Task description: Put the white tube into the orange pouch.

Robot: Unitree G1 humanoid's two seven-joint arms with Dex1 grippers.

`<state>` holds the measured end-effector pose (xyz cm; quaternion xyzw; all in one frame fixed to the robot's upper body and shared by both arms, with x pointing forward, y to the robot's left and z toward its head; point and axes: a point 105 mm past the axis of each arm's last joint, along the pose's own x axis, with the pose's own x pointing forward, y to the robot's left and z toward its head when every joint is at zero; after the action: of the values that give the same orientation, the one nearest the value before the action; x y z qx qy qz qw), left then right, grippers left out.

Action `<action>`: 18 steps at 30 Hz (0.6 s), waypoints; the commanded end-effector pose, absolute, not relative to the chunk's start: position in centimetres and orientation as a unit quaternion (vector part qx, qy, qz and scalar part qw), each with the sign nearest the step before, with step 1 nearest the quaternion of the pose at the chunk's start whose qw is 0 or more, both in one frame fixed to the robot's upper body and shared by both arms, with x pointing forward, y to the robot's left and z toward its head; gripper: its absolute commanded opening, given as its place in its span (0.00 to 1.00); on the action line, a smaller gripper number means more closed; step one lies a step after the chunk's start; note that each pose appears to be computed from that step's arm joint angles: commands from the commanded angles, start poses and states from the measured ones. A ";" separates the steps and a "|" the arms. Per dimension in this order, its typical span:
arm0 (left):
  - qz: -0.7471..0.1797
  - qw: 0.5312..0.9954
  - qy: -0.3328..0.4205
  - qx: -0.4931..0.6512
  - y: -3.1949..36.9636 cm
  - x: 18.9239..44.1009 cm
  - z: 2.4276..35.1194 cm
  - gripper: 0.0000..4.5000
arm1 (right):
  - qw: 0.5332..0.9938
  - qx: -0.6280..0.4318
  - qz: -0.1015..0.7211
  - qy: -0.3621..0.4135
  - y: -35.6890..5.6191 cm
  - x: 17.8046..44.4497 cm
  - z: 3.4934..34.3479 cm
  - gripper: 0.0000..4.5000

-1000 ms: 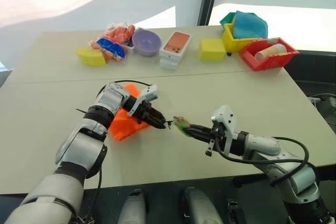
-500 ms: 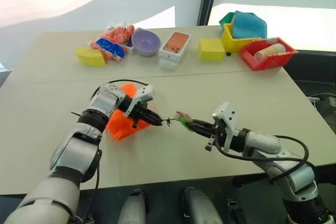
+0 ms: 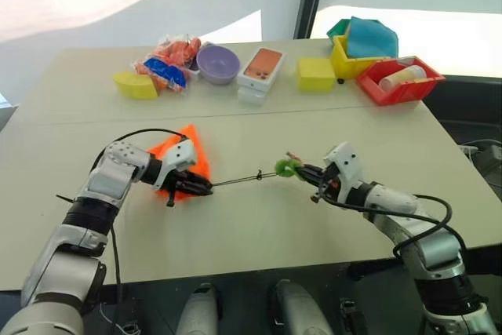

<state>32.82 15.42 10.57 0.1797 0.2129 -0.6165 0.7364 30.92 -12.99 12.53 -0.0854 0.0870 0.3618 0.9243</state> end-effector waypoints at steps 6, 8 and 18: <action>-0.506 0.850 0.083 0.117 17.9 34.3 17.1 1.00 | 0.912 -0.093 0.397 0.047 -11.8 30.0 14.4 0.92; -0.457 0.884 0.043 0.088 19.6 34.7 19.1 1.00 | 0.918 -0.093 0.384 0.041 -12.3 30.1 14.2 0.92; -0.210 0.976 0.031 0.055 29.5 32.8 17.2 1.00 | 0.937 -0.039 0.345 0.021 -15.3 30.7 13.8 0.92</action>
<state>33.41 28.11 16.36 0.0259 0.0502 -0.2465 0.9675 30.83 -14.81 12.67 -0.0483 0.0489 0.3433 0.9367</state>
